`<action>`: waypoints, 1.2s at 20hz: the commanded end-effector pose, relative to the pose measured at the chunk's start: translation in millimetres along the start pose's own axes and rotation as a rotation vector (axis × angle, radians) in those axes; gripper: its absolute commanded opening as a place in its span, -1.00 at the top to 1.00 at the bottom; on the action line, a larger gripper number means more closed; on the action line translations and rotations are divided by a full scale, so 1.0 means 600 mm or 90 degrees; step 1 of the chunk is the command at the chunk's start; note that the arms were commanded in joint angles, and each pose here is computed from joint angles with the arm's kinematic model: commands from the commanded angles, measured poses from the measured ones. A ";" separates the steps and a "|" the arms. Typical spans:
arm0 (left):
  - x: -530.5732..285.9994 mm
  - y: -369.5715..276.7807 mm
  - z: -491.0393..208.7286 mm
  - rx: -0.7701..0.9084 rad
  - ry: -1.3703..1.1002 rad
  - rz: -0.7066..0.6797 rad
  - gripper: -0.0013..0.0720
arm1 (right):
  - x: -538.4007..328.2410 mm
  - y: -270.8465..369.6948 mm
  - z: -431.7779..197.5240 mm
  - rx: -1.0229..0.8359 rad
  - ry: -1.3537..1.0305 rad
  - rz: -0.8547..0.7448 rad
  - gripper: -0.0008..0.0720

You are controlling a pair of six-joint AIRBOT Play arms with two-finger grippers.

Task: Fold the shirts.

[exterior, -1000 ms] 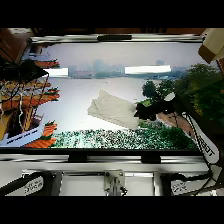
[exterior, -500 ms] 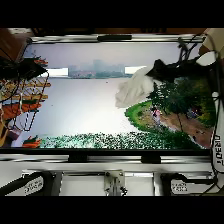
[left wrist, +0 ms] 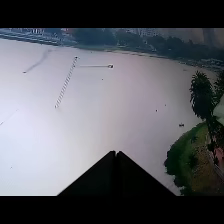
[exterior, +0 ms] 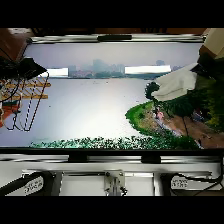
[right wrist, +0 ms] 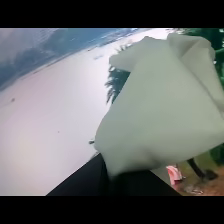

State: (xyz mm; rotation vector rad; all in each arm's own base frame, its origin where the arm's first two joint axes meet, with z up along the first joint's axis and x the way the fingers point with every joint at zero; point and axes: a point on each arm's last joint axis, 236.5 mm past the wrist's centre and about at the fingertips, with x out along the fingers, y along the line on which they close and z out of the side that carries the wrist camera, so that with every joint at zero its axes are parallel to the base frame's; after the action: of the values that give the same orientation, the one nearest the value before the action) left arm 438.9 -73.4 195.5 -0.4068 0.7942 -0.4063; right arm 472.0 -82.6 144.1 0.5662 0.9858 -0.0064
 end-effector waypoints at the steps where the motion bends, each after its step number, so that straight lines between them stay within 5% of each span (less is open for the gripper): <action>1: 0.000 0.000 0.000 0.000 0.000 0.000 0.87 | -0.033 -0.104 -0.013 0.051 0.026 -0.093 0.80; 9: 0.000 0.000 0.000 0.001 0.000 0.000 0.87 | -0.117 -0.260 -0.174 0.127 0.274 -0.366 0.80; 24: 0.000 -0.001 -0.003 0.023 0.004 -0.001 0.87 | -0.088 -0.311 -0.470 0.280 0.391 -0.457 0.80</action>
State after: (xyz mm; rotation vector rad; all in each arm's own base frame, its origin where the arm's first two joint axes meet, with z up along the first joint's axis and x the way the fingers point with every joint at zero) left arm 437.6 -74.3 194.8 -0.3751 0.7926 -0.4227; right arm 197.4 -136.0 3.9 0.5786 1.7557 -0.6872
